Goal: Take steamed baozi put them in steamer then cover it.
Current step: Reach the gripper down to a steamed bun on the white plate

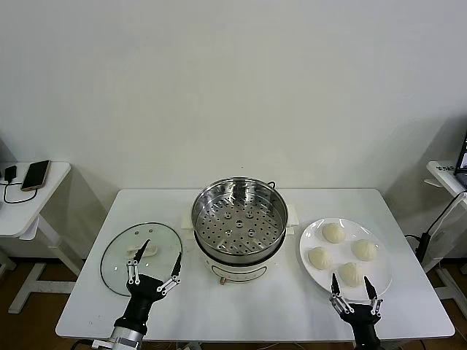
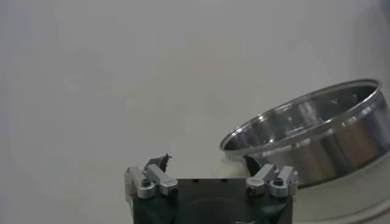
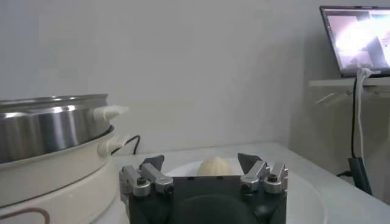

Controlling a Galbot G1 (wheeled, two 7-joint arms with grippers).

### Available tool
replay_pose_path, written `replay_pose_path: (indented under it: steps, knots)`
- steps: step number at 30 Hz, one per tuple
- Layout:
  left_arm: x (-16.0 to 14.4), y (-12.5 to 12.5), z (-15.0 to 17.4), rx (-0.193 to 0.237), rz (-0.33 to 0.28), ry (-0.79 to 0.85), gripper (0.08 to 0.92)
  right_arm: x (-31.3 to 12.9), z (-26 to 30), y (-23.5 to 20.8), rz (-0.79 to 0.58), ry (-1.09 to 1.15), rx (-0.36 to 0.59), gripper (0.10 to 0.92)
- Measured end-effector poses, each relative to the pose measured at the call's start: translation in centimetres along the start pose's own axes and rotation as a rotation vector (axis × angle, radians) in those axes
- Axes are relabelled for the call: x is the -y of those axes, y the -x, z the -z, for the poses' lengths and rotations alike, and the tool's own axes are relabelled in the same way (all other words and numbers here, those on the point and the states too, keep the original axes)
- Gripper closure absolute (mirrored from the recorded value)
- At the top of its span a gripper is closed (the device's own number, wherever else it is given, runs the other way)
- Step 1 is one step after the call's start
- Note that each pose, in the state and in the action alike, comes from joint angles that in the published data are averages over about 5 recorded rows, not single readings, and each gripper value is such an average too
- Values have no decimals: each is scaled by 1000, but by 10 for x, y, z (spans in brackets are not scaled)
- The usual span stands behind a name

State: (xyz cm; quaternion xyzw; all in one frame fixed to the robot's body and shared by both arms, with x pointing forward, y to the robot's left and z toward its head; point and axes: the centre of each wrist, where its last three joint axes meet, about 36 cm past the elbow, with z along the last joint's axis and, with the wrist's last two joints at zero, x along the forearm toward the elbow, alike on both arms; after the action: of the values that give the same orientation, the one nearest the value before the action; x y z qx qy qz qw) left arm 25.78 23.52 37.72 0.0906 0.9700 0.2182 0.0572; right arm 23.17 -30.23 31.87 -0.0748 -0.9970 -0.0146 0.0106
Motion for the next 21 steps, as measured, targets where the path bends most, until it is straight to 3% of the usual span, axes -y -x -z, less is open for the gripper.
replay_pose_path:
  steps: [8, 21]
  knots:
    - [3, -3, 8, 18, -2, -11, 177, 21, 24, 50, -36, -46, 22, 200]
    - [6, -5, 23, 39, 18, -33, 177, 56, 73, 214, -7, -85, 18, 200]
